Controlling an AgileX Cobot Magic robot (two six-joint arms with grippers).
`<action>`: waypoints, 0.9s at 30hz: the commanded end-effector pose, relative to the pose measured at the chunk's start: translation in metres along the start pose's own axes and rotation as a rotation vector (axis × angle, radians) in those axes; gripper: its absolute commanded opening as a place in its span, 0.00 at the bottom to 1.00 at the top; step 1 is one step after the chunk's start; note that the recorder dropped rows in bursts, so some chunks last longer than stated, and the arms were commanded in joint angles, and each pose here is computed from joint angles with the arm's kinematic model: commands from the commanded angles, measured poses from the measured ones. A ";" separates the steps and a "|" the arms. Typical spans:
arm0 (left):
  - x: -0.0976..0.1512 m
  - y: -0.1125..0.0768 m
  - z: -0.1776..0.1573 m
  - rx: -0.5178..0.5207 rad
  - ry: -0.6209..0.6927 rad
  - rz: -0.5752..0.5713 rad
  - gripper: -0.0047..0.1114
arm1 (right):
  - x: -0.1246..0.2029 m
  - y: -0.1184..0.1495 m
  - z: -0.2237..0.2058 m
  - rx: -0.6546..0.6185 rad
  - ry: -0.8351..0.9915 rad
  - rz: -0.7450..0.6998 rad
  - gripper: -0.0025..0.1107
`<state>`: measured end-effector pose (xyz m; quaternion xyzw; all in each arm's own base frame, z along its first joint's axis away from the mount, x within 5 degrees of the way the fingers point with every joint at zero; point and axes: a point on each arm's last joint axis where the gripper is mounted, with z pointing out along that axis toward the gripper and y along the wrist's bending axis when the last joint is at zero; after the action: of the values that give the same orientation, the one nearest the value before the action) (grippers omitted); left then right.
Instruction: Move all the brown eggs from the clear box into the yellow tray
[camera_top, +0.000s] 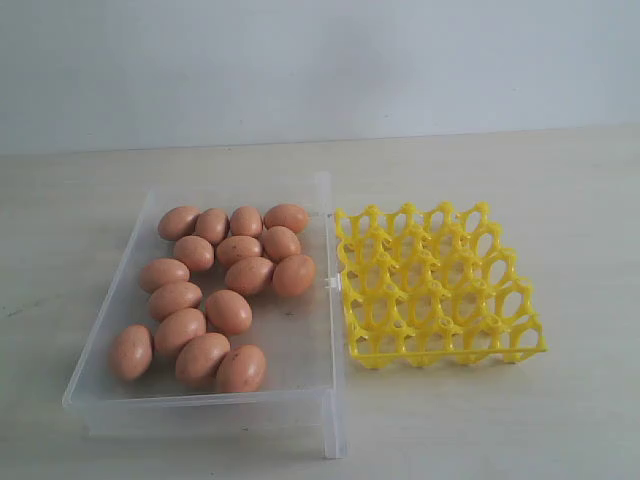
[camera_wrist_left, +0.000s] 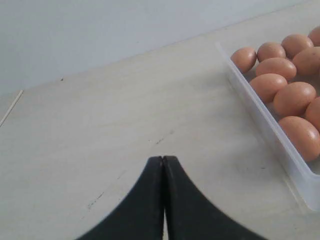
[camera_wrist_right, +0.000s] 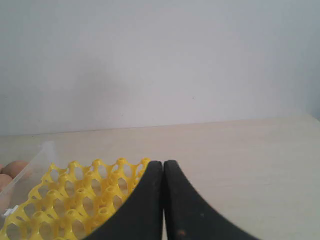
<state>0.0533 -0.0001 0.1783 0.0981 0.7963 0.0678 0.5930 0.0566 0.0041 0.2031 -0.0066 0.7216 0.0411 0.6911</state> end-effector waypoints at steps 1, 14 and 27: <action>-0.002 0.000 -0.001 -0.002 -0.018 -0.005 0.04 | 0.001 0.000 0.000 0.005 -0.004 -0.008 0.02; -0.002 0.000 -0.001 -0.002 -0.018 -0.005 0.04 | 0.001 0.000 0.000 0.005 -0.004 -0.008 0.02; -0.002 0.000 -0.001 -0.002 -0.018 -0.007 0.04 | -0.004 0.000 0.000 0.003 -0.067 0.015 0.02</action>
<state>0.0533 -0.0001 0.1783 0.0981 0.7963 0.0678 0.5930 0.0567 0.0040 0.2054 -0.0042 0.7129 0.0430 0.6999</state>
